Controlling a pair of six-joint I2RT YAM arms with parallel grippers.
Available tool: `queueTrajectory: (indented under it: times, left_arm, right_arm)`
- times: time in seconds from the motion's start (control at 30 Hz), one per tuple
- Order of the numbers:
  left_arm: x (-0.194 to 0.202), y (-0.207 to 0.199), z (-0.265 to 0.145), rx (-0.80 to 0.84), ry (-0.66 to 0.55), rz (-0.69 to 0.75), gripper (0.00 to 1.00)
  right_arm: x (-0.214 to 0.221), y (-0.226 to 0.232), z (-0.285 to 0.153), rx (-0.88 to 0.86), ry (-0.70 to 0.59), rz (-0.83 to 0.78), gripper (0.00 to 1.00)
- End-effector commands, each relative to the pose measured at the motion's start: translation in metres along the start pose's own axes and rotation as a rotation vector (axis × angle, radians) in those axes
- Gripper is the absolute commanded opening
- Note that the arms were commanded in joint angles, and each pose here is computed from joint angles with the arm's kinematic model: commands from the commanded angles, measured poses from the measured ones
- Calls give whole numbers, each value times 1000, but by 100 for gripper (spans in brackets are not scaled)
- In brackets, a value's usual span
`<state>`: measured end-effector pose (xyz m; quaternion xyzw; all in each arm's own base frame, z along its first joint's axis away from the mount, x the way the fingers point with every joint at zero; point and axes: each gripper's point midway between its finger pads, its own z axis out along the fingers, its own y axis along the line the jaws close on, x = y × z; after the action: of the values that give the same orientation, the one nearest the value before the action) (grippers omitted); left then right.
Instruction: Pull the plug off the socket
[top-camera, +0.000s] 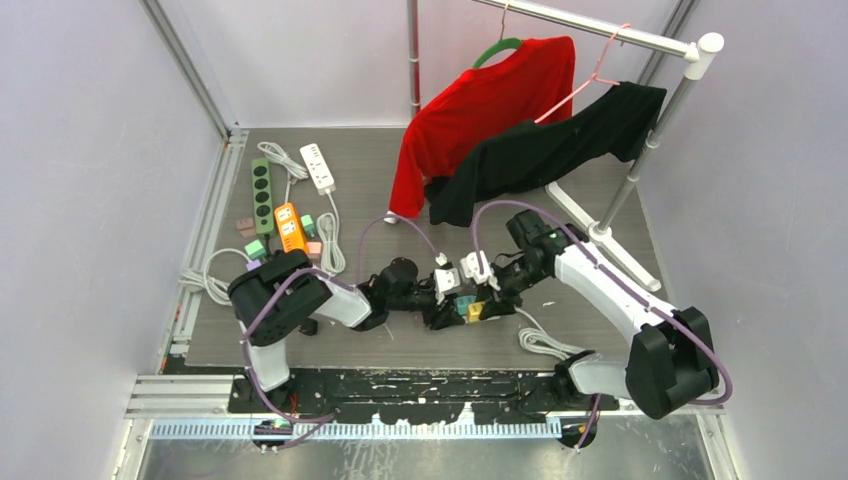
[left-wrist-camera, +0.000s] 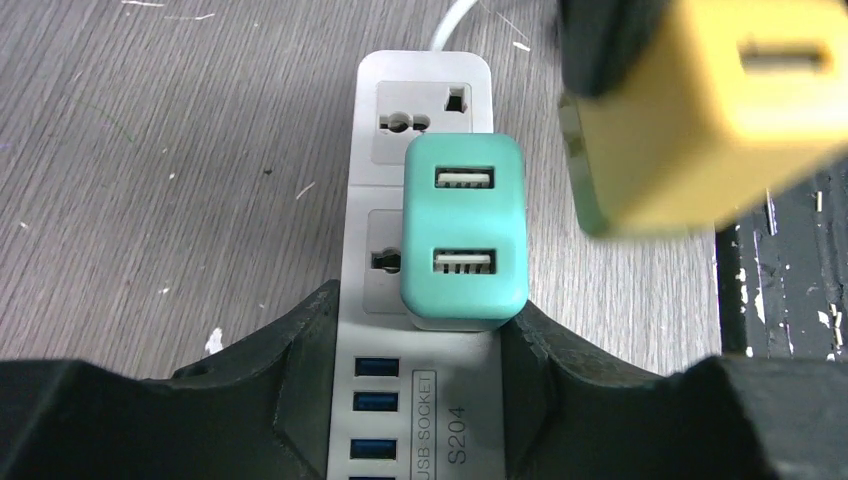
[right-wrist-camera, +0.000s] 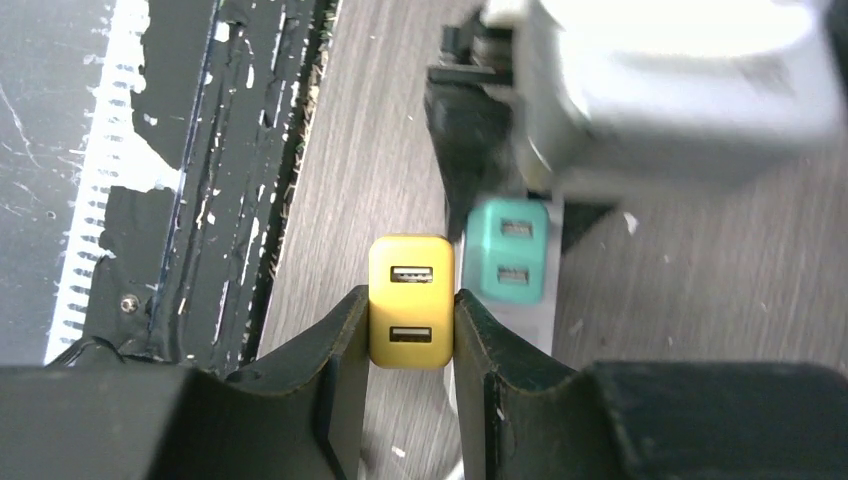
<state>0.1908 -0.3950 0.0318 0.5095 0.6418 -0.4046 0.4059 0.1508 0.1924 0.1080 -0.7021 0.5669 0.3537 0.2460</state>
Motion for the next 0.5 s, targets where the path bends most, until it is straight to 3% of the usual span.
queueTrajectory:
  times: [0.0,0.1,0.17,0.27,0.47]
  left_arm:
    - [40,5,-21,-76,145,-112,2]
    - [16,4,-25,-93,92,-147,48]
    - [-2,1,-30,-99,49,-168,65]
    - [-23,0,-43,-125,-1,-170,78]
    - [-54,-12,-82,-167,-92,-162,82]
  right_arm:
    - [-13,5,-32,30,-26,10,1]
    - [-22,14,-40,-13,-74,55,1]
    - [-27,15,-41,-38,-94,98,1]
    - [-35,15,-43,-69,-118,173,1]
    - [-55,2,-48,-44,-219,378,1]
